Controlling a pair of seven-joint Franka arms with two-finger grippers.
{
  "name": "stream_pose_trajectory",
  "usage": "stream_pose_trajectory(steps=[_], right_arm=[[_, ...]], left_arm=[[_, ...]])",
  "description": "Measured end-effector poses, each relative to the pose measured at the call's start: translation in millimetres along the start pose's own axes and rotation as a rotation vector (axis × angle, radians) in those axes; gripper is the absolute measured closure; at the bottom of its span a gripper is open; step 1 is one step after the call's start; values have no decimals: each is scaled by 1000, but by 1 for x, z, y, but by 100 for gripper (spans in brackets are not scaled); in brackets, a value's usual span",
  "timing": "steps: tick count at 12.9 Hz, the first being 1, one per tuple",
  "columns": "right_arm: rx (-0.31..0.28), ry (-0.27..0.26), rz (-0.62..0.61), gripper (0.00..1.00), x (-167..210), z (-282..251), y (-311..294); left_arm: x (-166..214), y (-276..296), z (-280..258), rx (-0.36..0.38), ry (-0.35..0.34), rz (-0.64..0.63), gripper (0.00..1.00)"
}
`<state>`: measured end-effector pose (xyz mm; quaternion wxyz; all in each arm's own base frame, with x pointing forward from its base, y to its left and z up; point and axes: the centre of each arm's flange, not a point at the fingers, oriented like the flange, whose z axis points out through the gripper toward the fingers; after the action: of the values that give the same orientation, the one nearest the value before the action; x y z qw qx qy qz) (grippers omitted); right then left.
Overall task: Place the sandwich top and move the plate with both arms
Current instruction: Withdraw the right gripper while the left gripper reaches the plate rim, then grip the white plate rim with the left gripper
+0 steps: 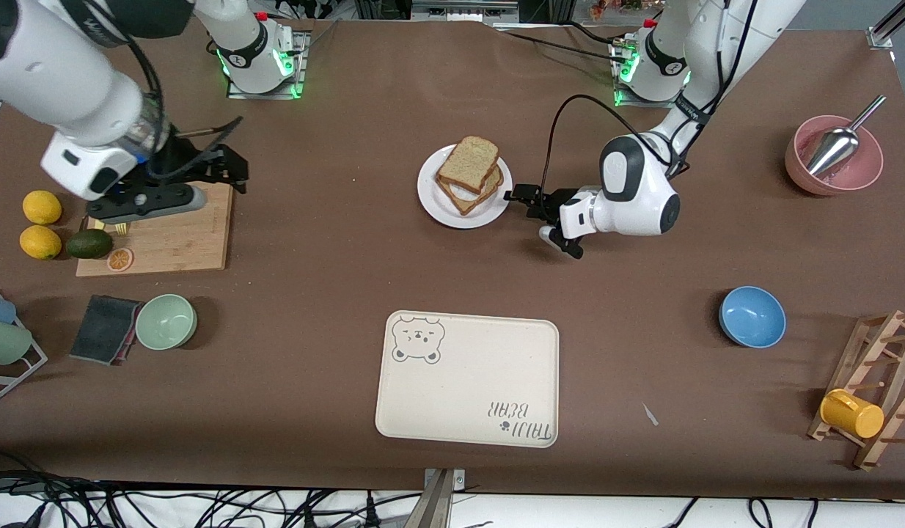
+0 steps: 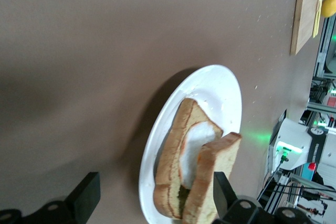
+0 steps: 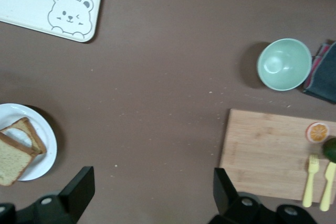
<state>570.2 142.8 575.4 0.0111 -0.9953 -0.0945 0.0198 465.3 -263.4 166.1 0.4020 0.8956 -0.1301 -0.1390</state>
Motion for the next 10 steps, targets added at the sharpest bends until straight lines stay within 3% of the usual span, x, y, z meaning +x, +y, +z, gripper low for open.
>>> stream_pose_trajectory(steps=[2,4,5,6,10], right_arm=[[2,7,11,0,-3,-7,47],[3,2,32,0,-10,-13,88],[3,-2,37,0,-14,-15,102],[3,-7,43,0,-17,-16,111],[4,-14,46,0,-19,-16,114]], left_arm=[[-2,-8,9,-2,-11,4,29],[-3,-11,18,-1,-13,-3,31],[-4,-10,23,-12,-13,-13,40],[-6,-6,31,-28,-14,-20,40],[-11,-3,58,-60,19,17,48]])
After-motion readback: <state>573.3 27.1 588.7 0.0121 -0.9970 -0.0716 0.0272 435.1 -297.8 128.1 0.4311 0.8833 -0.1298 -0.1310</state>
